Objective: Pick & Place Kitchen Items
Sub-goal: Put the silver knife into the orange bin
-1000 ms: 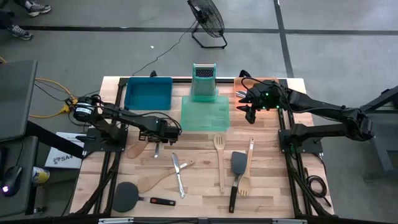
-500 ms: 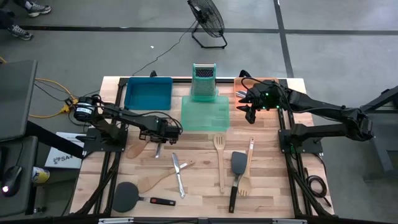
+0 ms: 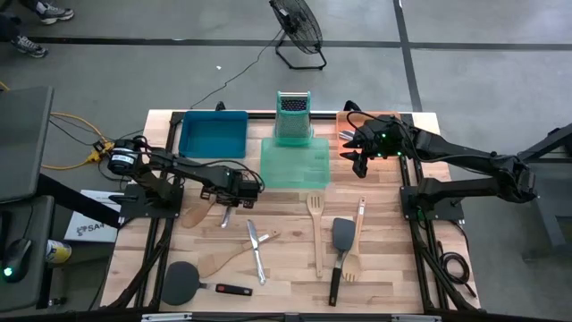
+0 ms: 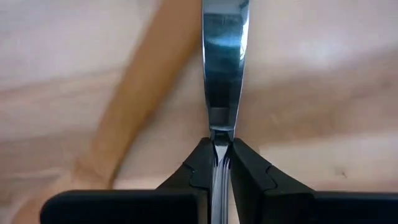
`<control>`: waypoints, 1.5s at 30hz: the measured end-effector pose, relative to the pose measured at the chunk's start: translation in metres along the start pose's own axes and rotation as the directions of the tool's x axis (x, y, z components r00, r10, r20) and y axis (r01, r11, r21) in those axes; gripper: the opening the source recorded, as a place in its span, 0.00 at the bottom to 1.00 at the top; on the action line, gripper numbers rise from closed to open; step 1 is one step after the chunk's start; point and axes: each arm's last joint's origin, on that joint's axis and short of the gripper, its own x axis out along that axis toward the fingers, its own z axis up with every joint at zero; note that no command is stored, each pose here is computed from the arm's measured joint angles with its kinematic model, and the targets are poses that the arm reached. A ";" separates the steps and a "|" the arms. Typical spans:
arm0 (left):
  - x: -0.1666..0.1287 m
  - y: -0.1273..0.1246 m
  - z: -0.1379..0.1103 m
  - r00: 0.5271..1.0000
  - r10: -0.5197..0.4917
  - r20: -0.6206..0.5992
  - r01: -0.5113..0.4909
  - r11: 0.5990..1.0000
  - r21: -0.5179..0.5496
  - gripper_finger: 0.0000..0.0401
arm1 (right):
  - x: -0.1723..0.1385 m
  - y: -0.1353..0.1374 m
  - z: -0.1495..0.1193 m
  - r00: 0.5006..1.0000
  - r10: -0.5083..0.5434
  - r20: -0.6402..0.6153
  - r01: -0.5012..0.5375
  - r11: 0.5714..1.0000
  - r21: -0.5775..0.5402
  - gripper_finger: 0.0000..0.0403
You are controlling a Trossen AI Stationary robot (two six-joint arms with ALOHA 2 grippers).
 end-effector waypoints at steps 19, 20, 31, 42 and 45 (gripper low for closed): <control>-0.075 -0.020 0.010 0.994 0.016 0.106 -0.035 0.983 0.179 0.06 | 0.000 0.000 -0.003 0.999 0.000 -0.035 0.000 1.000 0.002 0.36; -0.082 -0.021 0.011 0.992 -0.004 0.129 -0.020 0.982 0.186 0.06 | 0.000 0.000 -0.003 0.999 0.000 -0.035 0.000 1.000 -0.003 0.36; -0.153 0.003 0.017 0.888 -0.258 0.380 0.166 0.952 0.258 0.06 | 0.000 0.002 -0.003 0.998 0.053 -0.035 -0.054 0.997 -0.049 0.36; -0.188 -0.029 0.034 0.559 -0.573 0.599 0.215 0.798 0.563 0.06 | 0.000 0.004 -0.003 0.992 0.125 -0.027 -0.126 0.990 -0.058 0.36; -0.191 -0.040 0.044 0.484 -0.614 0.623 0.181 0.767 0.616 0.06 | -0.001 0.005 -0.003 0.985 0.168 -0.026 -0.169 0.984 -0.057 0.36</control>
